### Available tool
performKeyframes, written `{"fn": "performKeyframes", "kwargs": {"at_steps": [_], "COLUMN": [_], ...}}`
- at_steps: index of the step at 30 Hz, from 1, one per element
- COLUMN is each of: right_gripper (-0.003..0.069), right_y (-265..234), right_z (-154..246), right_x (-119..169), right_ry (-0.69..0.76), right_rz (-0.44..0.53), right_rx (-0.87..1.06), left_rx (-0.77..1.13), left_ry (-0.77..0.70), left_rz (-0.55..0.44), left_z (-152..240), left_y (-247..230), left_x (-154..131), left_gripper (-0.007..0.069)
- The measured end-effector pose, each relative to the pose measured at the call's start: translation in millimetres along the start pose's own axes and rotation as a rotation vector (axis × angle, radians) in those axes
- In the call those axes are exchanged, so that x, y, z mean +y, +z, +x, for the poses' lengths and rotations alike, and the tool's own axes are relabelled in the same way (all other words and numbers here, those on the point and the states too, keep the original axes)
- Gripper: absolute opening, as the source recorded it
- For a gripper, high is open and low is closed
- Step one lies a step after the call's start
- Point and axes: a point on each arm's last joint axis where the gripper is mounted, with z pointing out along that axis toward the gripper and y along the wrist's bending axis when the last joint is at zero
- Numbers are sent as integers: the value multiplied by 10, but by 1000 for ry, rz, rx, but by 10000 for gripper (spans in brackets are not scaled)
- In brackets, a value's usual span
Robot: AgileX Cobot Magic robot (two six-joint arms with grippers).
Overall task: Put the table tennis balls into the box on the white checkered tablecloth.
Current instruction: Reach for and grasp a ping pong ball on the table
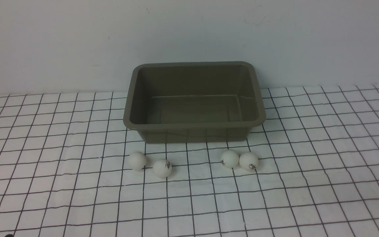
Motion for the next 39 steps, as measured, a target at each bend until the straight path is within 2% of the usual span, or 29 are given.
{"fn": "performKeyframes", "kwargs": {"at_steps": [2,11,32,34,37,39], "right_gripper": [442,442,442,442,442,442], "right_y": [-38,-64,-67,-68,-69,-70], "right_z": [-113,-161,-193,-194,-195,-192], "right_x": [29,108,112,119,129,135], "right_ry": [63,302,333,359,383,390], "right_rz": [-22,-107,-117,-126,-137,-144], "right_rx": [-29,-16,-46,-45,-42,-37], "left_rx": [0,0,-17,-43,-102,-153], "left_ry": [0,0,-6,-46,-203,-363], "left_rz": [0,0,2,13,52,90], "left_z": [0,0,-13,-34,-91,-145], "left_y": [0,0,1,2,-3,-11], "left_x": [0,0,-2,-11,-37,-54], "left_gripper": [300,300,300,300,300,300]}}
